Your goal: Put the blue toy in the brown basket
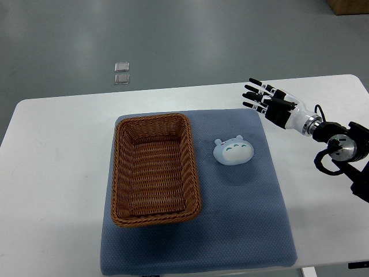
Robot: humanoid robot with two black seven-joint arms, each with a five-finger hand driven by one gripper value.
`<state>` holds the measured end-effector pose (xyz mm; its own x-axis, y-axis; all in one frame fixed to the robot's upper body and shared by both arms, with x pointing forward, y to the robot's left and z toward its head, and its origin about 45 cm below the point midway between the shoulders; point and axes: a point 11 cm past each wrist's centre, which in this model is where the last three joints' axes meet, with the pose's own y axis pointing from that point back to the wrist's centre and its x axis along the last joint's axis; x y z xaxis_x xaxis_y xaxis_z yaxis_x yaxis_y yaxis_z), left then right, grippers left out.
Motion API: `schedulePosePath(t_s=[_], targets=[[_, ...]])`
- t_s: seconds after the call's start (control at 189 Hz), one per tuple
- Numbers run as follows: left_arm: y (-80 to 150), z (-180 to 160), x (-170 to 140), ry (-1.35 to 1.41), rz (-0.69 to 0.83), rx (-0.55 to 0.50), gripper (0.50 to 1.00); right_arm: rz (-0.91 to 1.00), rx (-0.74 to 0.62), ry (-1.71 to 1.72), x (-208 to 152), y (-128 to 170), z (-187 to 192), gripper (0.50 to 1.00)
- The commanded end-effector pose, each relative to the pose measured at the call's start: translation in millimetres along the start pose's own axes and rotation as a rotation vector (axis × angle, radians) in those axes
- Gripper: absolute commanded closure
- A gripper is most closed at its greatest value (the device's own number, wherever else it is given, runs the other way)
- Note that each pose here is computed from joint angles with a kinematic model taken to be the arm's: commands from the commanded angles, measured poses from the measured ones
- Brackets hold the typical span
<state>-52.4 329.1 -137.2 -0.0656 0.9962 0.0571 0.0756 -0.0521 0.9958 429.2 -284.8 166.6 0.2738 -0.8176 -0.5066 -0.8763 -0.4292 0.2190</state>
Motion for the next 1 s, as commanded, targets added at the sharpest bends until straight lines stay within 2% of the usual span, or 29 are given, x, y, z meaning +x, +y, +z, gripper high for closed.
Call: schedulePosePath(t_s=[0.0,0.496,0.781,0.993], targets=[[0,0,0,0.001,0.001,-0.001,0.5,-0.003,0.002,-0.004,-1,-1,0,0.583],[0,0,5,-0.004,0.016,-0.001,0.5,-0.04,-0.008,0.049,-9,-3,-6,0.583],[0,0,4,-0.005,0.015,0.0,0.5,-0.165,-0.17,0.572,-20,4,-7,0.583],[0,0,4,-0.005,0.013,-0.001,0.5,-0.261,-0.232,0.87,-28,14,-19,0.583]])
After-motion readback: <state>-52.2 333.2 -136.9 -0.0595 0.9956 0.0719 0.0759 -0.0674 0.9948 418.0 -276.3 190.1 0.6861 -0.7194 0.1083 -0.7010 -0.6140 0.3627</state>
